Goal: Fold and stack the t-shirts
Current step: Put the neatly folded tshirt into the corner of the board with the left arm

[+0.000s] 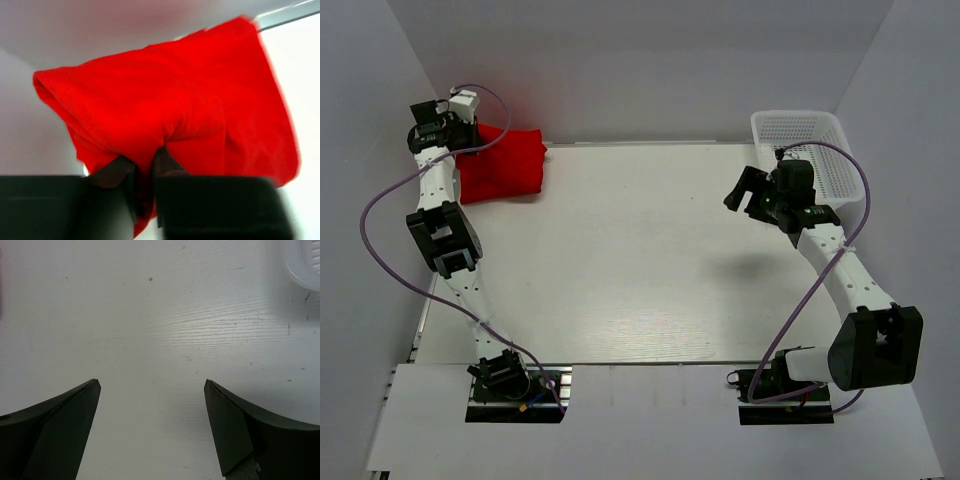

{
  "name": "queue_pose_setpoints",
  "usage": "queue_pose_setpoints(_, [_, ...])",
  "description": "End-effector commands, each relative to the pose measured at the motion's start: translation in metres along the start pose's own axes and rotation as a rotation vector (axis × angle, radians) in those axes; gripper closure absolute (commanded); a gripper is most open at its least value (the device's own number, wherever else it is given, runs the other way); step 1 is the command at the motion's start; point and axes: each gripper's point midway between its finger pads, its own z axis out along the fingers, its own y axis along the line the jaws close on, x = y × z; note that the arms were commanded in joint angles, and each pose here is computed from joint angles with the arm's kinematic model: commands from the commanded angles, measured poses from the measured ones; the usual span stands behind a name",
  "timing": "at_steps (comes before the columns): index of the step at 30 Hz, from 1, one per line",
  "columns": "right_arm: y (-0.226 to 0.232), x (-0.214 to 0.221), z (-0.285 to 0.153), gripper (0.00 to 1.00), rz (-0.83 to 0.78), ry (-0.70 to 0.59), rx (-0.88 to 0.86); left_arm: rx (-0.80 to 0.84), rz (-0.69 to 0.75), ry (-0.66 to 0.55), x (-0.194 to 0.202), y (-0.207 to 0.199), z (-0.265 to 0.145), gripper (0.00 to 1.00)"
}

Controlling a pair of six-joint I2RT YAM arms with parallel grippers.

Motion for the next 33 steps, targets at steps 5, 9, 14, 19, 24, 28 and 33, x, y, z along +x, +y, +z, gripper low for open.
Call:
queue_pose_setpoints(5, [0.009, -0.02, -0.01, 0.1, -0.001, -0.054, -0.005, -0.262, -0.012, 0.094, 0.007, 0.047, -0.03, 0.6])
queue_pose_setpoints(9, [0.009, -0.022, -0.013, 0.1, -0.013, -0.055, -0.002, -0.353, -0.046, 0.143, 0.017, 0.058, -0.039, 0.0])
queue_pose_setpoints(14, [0.01, -0.026, -0.017, 0.1, -0.028, -0.065, -0.006, -0.372, -0.061, 0.122, -0.002, 0.059, -0.052, 0.0])
queue_pose_setpoints(19, [0.012, -0.021, -0.014, 0.1, -0.044, -0.049, -0.023, -0.318, -0.112, 0.031, -0.036, 0.043, -0.06, 0.0])
queue_pose_setpoints(24, [0.016, -0.018, -0.011, 0.1, -0.052, -0.033, -0.052, -0.172, -0.166, -0.002, -0.048, 0.008, -0.058, 0.0])
queue_pose_setpoints(28, [0.016, -0.015, -0.009, 0.1, -0.068, -0.017, -0.05, -0.072, -0.319, 0.03, -0.055, -0.044, -0.072, 0.0])
queue_pose_setpoints(33, [0.001, 0.01, -0.003, 0.1, -0.071, 0.05, 0.004, 0.048, -0.441, 0.067, -0.03, -0.147, -0.09, 0.0])
